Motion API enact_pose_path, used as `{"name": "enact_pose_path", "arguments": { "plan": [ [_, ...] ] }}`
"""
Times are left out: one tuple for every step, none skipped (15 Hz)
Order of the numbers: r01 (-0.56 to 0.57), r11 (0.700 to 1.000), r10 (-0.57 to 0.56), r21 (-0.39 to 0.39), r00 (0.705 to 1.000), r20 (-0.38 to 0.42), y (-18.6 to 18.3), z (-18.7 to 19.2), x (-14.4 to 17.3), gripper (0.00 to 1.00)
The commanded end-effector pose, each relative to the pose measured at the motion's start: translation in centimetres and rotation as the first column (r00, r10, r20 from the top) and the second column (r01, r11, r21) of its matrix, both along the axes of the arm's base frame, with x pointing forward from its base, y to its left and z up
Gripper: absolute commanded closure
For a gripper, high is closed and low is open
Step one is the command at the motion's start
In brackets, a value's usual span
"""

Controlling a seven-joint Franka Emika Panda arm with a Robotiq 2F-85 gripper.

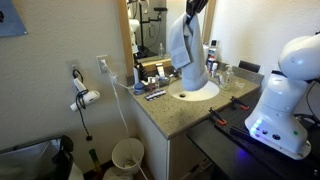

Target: Pick up the towel from the hand basin, wipe the wall with it and put the towel back on the hand basin.

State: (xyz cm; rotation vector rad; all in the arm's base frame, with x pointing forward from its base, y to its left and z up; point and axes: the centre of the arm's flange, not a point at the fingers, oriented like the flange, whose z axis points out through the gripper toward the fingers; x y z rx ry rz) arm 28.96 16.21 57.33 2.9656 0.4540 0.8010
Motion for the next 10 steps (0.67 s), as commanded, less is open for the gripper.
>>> {"name": "enact_pose_path", "arguments": {
  "plan": [
    [-0.101, 0.995, 0.099, 0.022, 0.993, 0.058, 1.2, -3.1, -2.1, 0.96],
    [-0.125, 0.992, 0.123, 0.023, 0.990, 0.062, 1.8, -4.0, -2.5, 0.96],
    [-0.152, 0.988, 0.150, 0.022, 0.986, 0.068, 2.5, -4.8, -3.1, 0.96],
    [-0.175, 0.984, 0.174, 0.018, 0.982, 0.072, 3.2, -5.6, -3.4, 0.96],
    [-0.198, 0.980, 0.197, 0.016, 0.977, 0.077, 3.9, -6.6, -3.9, 0.96],
    [-0.218, 0.976, 0.216, 0.015, 0.973, 0.084, 4.5, -7.3, -4.2, 0.96],
    [-0.239, 0.971, 0.237, 0.009, 0.967, 0.093, 5.1, -8.2, -4.6, 0.96],
    [-0.257, 0.966, 0.255, 0.007, 0.962, 0.099, 5.4, -8.6, -5.2, 0.96],
    [-0.270, 0.963, 0.269, 0.000, 0.957, 0.114, 5.8, -8.8, -5.9, 0.96],
    [-0.281, 0.960, 0.279, -0.005, 0.951, 0.129, 6.2, -8.7, -6.1, 0.96]
  ]
}}
